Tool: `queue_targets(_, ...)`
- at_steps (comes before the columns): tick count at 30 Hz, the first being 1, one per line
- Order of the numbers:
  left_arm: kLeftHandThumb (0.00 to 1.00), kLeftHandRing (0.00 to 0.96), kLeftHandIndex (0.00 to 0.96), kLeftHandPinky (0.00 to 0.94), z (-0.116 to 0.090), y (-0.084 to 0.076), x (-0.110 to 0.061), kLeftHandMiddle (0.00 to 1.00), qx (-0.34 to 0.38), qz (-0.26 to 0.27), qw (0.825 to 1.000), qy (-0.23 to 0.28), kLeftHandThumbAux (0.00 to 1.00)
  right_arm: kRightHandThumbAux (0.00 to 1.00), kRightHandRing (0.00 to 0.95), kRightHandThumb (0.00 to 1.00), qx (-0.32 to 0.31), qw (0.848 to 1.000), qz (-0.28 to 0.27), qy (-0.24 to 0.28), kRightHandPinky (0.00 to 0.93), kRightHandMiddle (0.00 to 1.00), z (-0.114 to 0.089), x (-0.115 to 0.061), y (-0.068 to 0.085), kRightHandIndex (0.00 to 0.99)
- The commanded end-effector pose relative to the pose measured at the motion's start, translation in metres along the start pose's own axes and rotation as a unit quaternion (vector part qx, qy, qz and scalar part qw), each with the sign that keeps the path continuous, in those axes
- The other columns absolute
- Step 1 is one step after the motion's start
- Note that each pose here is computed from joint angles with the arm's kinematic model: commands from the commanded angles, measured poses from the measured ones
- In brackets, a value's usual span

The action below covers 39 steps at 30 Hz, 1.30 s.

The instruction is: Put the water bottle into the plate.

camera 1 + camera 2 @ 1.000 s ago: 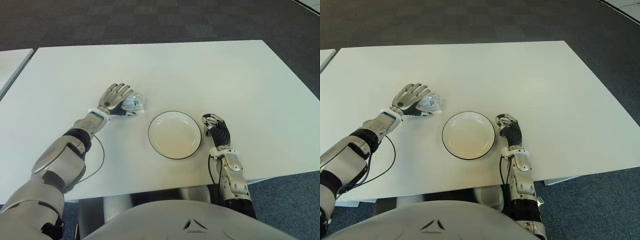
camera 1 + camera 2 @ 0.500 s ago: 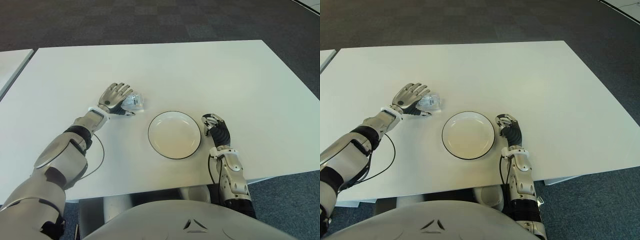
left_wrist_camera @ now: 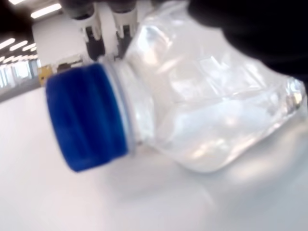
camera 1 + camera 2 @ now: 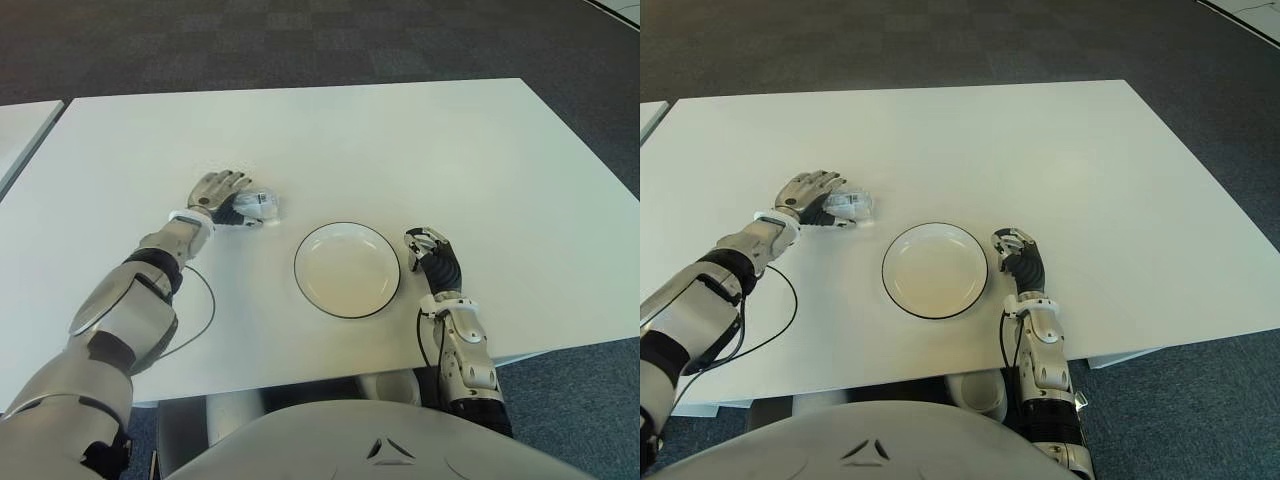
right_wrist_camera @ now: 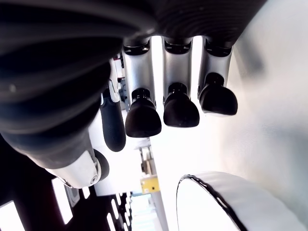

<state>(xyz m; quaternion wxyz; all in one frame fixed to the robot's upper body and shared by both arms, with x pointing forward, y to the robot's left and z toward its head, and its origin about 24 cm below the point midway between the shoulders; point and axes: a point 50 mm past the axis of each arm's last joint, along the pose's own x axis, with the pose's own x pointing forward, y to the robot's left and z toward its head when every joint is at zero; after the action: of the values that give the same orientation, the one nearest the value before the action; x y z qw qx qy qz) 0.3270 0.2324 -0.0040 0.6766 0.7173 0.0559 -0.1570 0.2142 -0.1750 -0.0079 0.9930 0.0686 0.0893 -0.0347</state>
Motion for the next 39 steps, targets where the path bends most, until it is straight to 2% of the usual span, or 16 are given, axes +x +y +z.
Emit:
queue_targets(1, 0.635, 0.133, 0.117, 0.227, -0.008, -0.047, -0.021, 0.127, -0.132, -0.154, 0.978, 0.055, 0.384, 0.734, 0.847, 0.699, 0.003, 0.998, -0.014, 0.055, 0.817, 0.851, -0.02, -0.009, -0.006, 0.436)
queue_targets(2, 0.647, 0.168, 0.194, 0.255, -0.008, -0.047, -0.021, 0.171, -0.144, -0.159, 0.975, 0.058, 0.396, 0.734, 0.847, 0.699, 0.003, 0.998, -0.014, 0.055, 0.819, 0.851, -0.02, -0.009, -0.006, 0.436)
queue_targets(7, 0.694, 0.308, 0.356, 0.381, -0.011, -0.046, -0.021, 0.302, -0.241, -0.159, 0.954, 0.086, 0.437, 0.733, 0.849, 0.699, 0.002, 0.998, -0.016, 0.056, 0.824, 0.853, -0.02, -0.009, -0.007, 0.436)
queue_targets(8, 0.705, 0.335, 0.383, 0.402, -0.011, -0.046, -0.021, 0.329, -0.253, -0.16, 0.95, 0.089, 0.526, 0.733, 0.85, 0.699, 0.002, 0.998, -0.017, 0.056, 0.825, 0.854, -0.019, -0.009, -0.007, 0.436)
queue_targets(11, 0.718, 0.385, 0.416, 0.438, -0.013, -0.047, -0.022, 0.376, -0.287, -0.162, 0.939, 0.098, 0.634, 0.733, 0.851, 0.699, 0.002, 0.998, -0.016, 0.055, 0.825, 0.855, -0.019, -0.009, -0.007, 0.436)
queue_targets(20, 0.726, 0.449, 0.437, 0.476, -0.013, -0.047, -0.023, 0.453, -0.349, -0.141, 0.921, 0.101, 0.684, 0.734, 0.851, 0.699, 0.003, 0.999, -0.014, 0.051, 0.824, 0.855, -0.019, -0.009, -0.008, 0.436)
queue_targets(27, 0.726, 0.493, 0.439, 0.506, -0.013, -0.044, -0.022, 0.503, -0.358, -0.132, 0.92, 0.089, 0.686, 0.734, 0.853, 0.7, 0.001, 0.998, -0.018, 0.056, 0.831, 0.856, -0.019, -0.008, -0.009, 0.436)
queue_targets(29, 0.796, 0.545, 0.447, 0.556, -0.012, -0.041, -0.021, 0.482, -0.35, -0.132, 0.924, 0.078, 0.671, 0.734, 0.854, 0.7, 0.001, 0.998, -0.018, 0.058, 0.831, 0.856, -0.019, -0.008, -0.009, 0.436)
queue_targets(31, 0.818, 0.599, 0.433, 0.607, -0.012, -0.04, -0.021, 0.488, -0.342, -0.131, 0.928, 0.069, 0.667, 0.734, 0.854, 0.7, 0.001, 0.998, -0.018, 0.059, 0.832, 0.856, -0.019, -0.008, -0.009, 0.436)
queue_targets(36, 0.837, 0.693, 0.41, 0.711, -0.012, -0.038, -0.021, 0.523, -0.335, -0.129, 0.932, 0.06, 0.664, 0.734, 0.853, 0.699, -0.003, 0.998, -0.018, 0.062, 0.828, 0.855, -0.019, -0.007, -0.009, 0.436)
queue_targets(39, 0.84, 0.715, 0.408, 0.73, -0.013, -0.037, -0.021, 0.533, -0.336, -0.126, 0.932, 0.055, 0.663, 0.734, 0.852, 0.699, -0.004, 0.998, -0.019, 0.063, 0.828, 0.855, -0.019, -0.007, -0.009, 0.436)
